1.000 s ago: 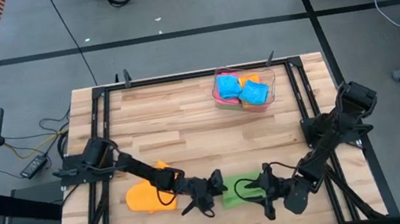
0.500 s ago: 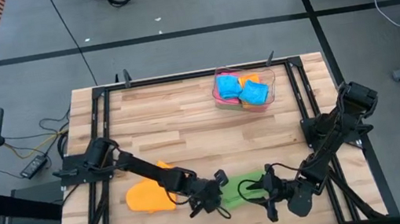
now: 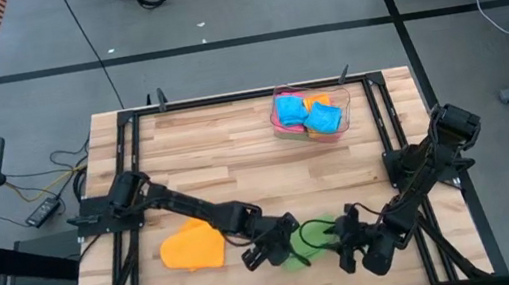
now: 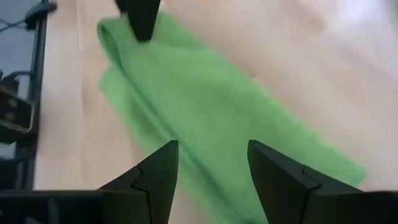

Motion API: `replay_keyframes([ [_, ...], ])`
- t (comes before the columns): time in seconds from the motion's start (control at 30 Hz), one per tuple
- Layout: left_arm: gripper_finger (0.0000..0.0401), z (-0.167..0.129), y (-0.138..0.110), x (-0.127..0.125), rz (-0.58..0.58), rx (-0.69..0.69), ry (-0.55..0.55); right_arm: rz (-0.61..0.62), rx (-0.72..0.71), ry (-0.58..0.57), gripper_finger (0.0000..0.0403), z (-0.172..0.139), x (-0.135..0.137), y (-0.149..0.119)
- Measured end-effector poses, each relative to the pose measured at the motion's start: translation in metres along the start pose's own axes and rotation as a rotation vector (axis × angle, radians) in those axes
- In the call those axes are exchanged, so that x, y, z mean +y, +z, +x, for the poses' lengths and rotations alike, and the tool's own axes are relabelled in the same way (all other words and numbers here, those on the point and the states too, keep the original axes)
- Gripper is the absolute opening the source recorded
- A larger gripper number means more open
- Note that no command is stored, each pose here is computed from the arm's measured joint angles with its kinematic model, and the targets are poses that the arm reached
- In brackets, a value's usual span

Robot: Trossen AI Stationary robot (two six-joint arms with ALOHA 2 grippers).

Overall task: Fold microfiber towels
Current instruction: Fold the green towel

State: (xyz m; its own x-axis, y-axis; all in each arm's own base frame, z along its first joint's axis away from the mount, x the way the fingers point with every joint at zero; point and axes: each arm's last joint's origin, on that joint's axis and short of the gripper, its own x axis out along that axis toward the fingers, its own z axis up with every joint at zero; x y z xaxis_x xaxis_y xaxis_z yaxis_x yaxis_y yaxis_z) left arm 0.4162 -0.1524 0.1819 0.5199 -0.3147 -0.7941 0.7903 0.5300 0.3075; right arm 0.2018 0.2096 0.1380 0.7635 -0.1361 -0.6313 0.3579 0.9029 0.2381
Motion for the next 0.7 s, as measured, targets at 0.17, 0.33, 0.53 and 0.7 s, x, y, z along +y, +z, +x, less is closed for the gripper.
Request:
replay_keyframes([
  [0.17,0.0008,0.001,-0.002,0.001,0.001,-0.002,-0.005,-0.02,-0.146,-0.054,0.0201,0.005,0.0,0.007],
  [0.33,0.0016,0.009,-0.004,-0.001,0.003,0.009,-0.017,-0.087,-0.19,-0.091,0.02,0.032,0.001,0.004],
  [0.53,0.0008,0.024,-0.012,-0.006,-0.013,0.046,-0.048,-0.192,-0.183,-0.249,0.0181,0.059,0.016,0.007],
  [0.7,0.0026,0.025,-0.011,-0.008,-0.01,0.047,-0.052,-0.286,-0.137,-0.397,0.0158,0.069,0.024,0.006],
])
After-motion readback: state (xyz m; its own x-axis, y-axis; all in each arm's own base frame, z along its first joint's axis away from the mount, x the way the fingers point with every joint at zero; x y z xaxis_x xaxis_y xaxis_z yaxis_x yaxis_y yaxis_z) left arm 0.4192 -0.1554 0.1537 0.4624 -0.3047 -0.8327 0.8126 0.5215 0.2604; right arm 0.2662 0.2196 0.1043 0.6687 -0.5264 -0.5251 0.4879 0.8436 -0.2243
